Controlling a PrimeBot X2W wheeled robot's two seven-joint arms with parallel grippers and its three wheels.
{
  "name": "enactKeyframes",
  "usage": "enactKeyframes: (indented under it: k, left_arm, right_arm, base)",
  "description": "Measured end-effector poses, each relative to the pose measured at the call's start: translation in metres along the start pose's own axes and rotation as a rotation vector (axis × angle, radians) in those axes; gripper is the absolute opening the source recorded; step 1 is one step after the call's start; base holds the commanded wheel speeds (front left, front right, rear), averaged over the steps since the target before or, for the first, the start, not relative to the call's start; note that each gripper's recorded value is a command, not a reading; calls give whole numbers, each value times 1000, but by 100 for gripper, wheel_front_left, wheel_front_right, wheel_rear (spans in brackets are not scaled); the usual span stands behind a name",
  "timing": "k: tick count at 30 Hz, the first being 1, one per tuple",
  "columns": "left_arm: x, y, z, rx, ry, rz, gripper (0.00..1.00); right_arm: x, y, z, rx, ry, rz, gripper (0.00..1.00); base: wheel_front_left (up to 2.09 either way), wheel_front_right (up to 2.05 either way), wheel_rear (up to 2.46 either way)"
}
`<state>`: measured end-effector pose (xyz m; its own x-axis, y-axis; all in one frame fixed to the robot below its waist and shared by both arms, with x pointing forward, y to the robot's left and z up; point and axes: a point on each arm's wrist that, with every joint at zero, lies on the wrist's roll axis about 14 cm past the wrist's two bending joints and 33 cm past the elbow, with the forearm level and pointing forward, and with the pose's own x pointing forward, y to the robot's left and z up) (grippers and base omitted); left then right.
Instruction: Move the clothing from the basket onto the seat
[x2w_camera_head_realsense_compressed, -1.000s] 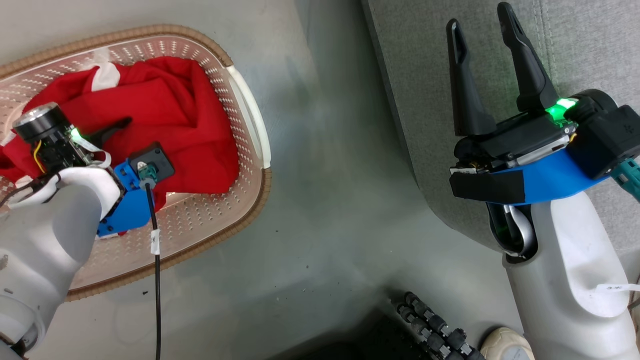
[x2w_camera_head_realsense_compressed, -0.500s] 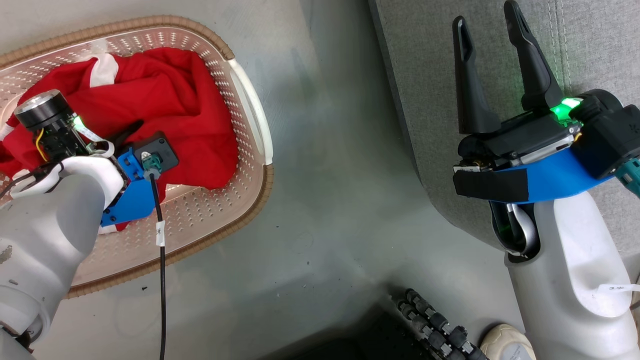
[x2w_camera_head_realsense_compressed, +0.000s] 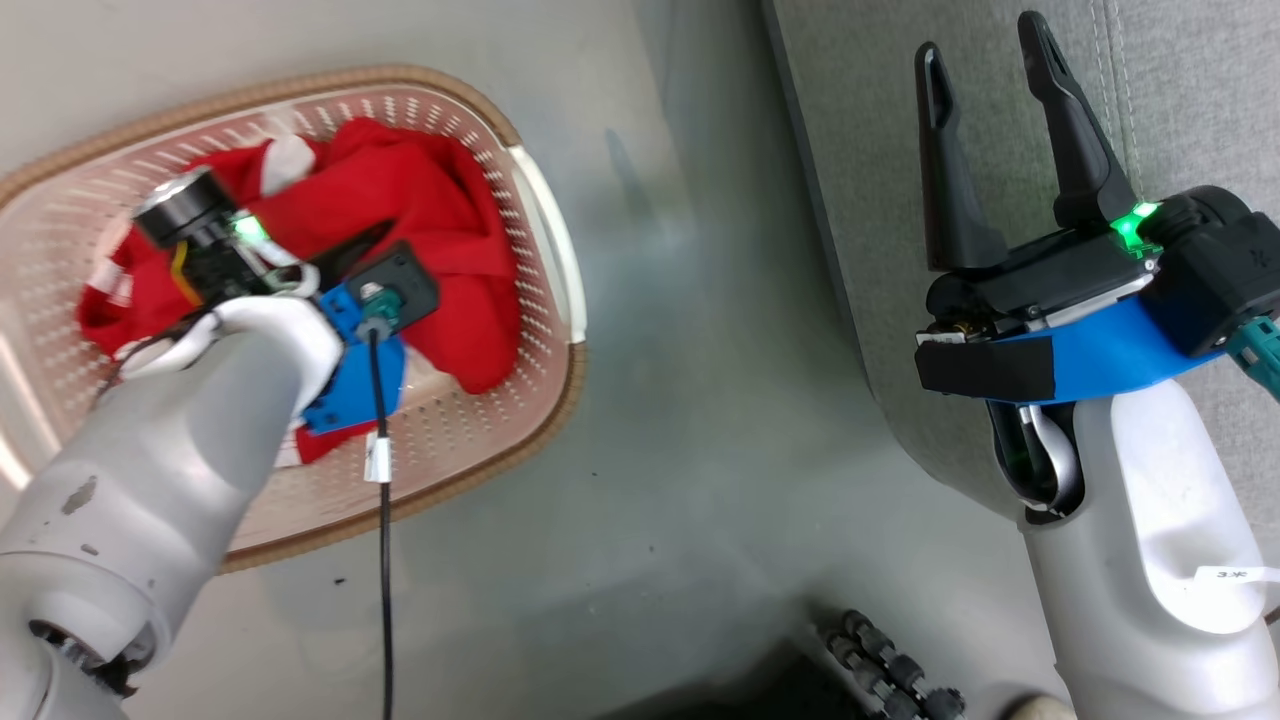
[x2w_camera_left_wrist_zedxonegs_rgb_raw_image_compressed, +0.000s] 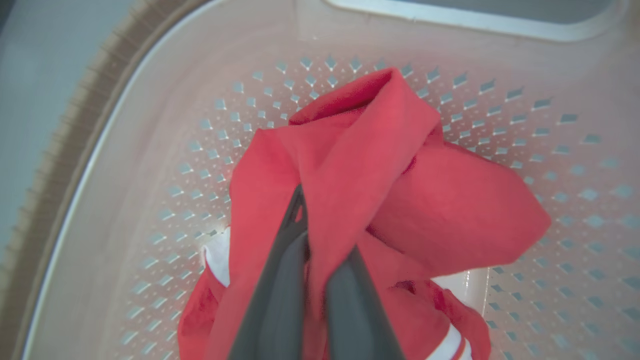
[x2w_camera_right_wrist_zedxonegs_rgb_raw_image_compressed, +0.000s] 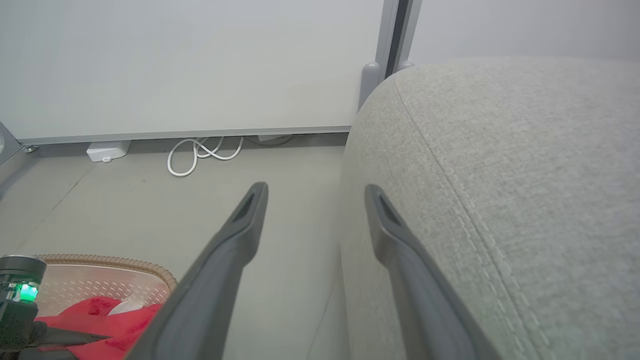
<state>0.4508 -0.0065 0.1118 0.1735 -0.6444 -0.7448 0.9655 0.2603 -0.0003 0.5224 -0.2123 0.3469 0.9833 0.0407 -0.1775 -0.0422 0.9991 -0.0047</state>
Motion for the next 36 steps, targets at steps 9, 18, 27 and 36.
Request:
enactKeyframes:
  k: [9,18,27,36]
  left_arm:
    - [-33,13,59,-109,-164,101,0]
    - [-81,21,106,-172,-302,226,0]
    - [-141,30,152,-200,-441,373,0]
    - [-207,39,204,-174,-600,508,0]
  right_arm:
    - [-2,11,25,-5,-52,19,100]
    - [-11,22,52,-1,-101,34,100]
    - [-31,29,86,6,-161,42,100]
    - [-56,34,113,6,-209,43,100]
  base:
    - [0,0,0]
    - [0,0,0]
    - [0,0,0]
    - [0,0,0]
